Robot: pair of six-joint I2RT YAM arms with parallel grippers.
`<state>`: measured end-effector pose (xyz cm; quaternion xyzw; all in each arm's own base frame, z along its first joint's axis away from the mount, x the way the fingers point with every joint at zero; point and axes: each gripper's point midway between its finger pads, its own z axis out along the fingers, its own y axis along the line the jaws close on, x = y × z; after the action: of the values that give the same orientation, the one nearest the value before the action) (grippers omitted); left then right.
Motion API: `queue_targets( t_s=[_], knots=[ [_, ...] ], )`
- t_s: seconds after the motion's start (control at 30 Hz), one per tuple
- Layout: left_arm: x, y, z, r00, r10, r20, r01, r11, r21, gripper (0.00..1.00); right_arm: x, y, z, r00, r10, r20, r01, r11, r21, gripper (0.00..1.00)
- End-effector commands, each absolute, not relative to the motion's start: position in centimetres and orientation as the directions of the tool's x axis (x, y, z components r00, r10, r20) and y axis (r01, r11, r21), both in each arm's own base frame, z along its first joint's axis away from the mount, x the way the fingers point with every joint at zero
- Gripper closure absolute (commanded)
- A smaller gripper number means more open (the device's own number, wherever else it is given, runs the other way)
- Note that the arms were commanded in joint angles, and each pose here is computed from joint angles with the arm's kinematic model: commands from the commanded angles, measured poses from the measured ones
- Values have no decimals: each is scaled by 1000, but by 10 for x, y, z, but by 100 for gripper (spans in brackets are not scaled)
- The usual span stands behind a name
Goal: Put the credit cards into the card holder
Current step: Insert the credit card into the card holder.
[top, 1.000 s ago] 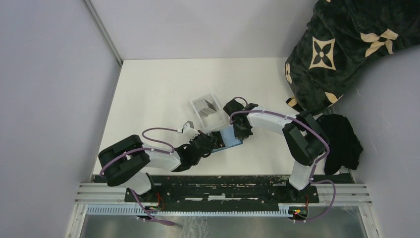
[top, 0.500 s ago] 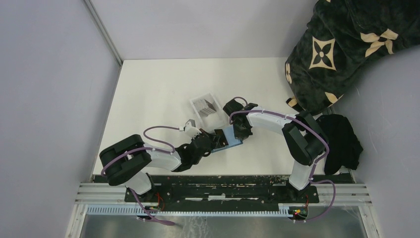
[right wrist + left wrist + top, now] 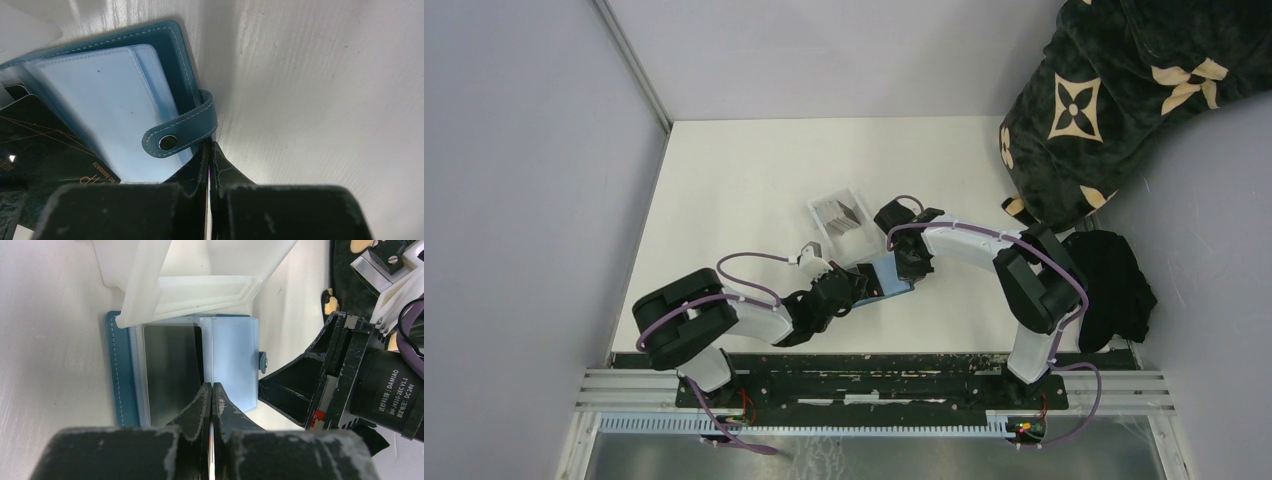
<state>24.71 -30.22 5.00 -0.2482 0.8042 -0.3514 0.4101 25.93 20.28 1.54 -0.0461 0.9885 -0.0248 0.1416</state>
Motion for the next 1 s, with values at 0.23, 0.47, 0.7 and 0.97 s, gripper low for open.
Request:
queue_targets(
  t_s=[0.23,0.47,0.7,0.97],
  knots=[
    [258,-304,54,-509,-689,-516,-91,639,-764,97,261,203,12,-956,-113,-271,-94,992,-83,99],
    [261,-302,50,-505,-694,-513,-102,638,-763,97,258,201,9,-958,-123,-258,-103,991,-90,99],
    [264,-302,47,-498,-715,-491,-112,614,-781,97,257,199,7,-960,-130,-248,-109,989,-100,99],
    [264,-301,43,-493,-733,-469,-116,589,-800,97,254,196,3,-963,-136,-235,-112,987,-113,99]
  ],
)
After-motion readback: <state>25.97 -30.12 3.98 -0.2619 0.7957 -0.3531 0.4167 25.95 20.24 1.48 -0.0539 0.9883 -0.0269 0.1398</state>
